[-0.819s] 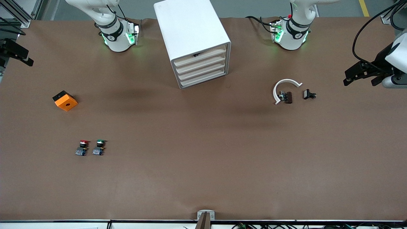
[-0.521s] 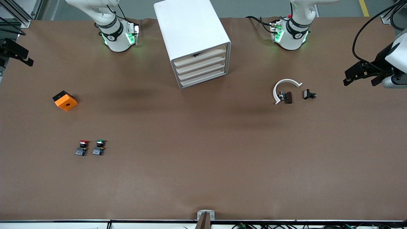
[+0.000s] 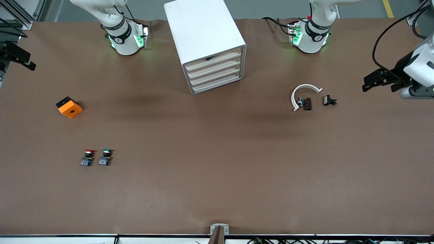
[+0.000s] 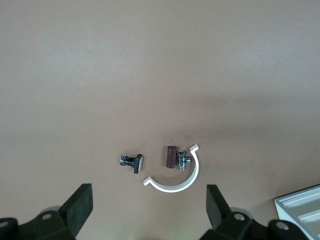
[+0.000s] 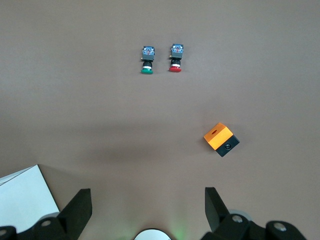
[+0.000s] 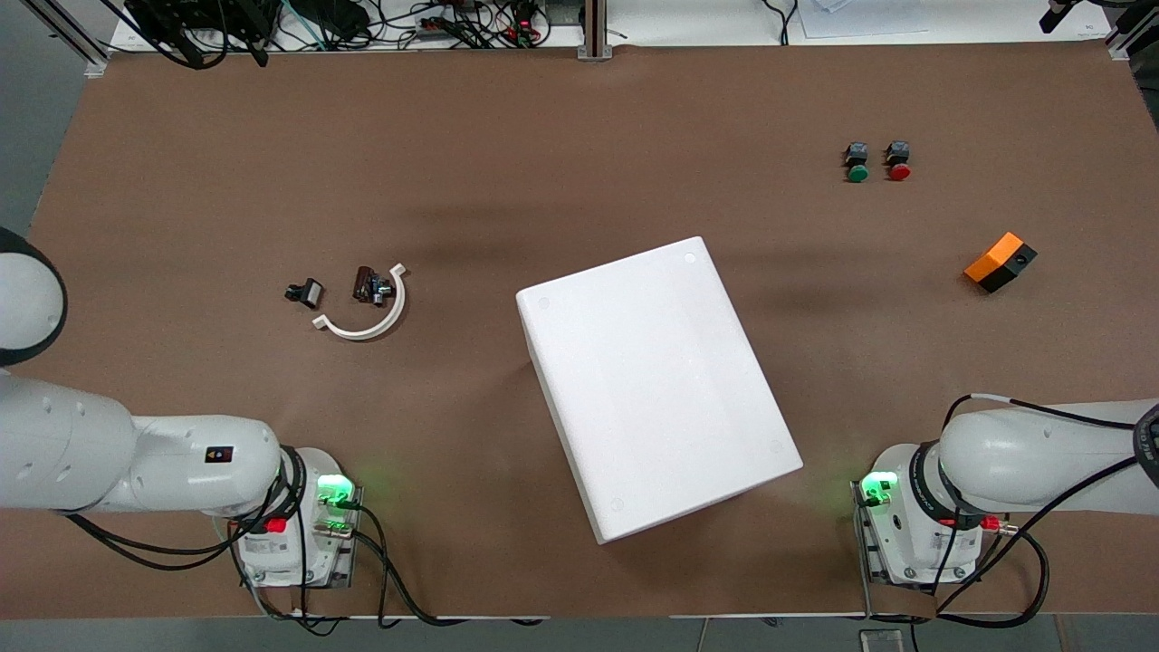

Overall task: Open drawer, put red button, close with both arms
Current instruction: 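Reach the left gripper toward the white cabinet's drawer handle, then grasp the drawer handle with the left gripper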

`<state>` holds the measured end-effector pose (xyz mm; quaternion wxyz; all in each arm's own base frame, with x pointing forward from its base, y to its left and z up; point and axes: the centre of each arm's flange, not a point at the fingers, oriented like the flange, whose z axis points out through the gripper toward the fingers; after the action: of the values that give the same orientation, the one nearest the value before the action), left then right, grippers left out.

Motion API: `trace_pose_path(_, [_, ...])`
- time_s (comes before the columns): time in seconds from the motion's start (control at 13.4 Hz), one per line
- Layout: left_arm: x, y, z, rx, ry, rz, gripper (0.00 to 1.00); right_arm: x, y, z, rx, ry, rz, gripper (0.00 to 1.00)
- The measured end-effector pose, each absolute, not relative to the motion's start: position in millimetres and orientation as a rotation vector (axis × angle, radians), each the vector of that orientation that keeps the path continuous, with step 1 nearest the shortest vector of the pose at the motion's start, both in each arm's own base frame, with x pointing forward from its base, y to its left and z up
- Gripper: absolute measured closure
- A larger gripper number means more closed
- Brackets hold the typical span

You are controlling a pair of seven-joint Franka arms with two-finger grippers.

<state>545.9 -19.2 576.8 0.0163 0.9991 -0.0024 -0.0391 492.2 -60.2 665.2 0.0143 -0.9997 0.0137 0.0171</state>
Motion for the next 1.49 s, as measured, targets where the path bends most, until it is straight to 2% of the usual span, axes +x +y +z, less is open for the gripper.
trace_pose_path(0.3, [570.4,-30.8,515.8,3.099,0.016,-0.275,0.00,492.3,-59.5,664.9,-3.112,0.041,0.054,0.00])
trace_pose_path(0.67, [590.2,-107.9,440.9,3.116,0.161,-0.384,0.00,492.3,-59.0,664.5,-3.112,0.039,0.056,0.00])
trace_pose_path(0.97, [587.5,-184.5,372.0,3.111,0.524,-0.515,0.00,492.3,-58.7,664.4,-3.112,0.038,0.056,0.00])
trace_pose_path(1.19, [580.0,-245.5,344.1,2.992,0.882,-0.632,0.00,492.4,-58.7,664.2,-3.112,0.038,0.057,0.00])
trace_pose_path(1.49, [577.7,-295.1,301.5,2.593,1.407,-1.006,0.00,492.3,-58.7,664.1,-3.112,0.038,0.057,0.00])
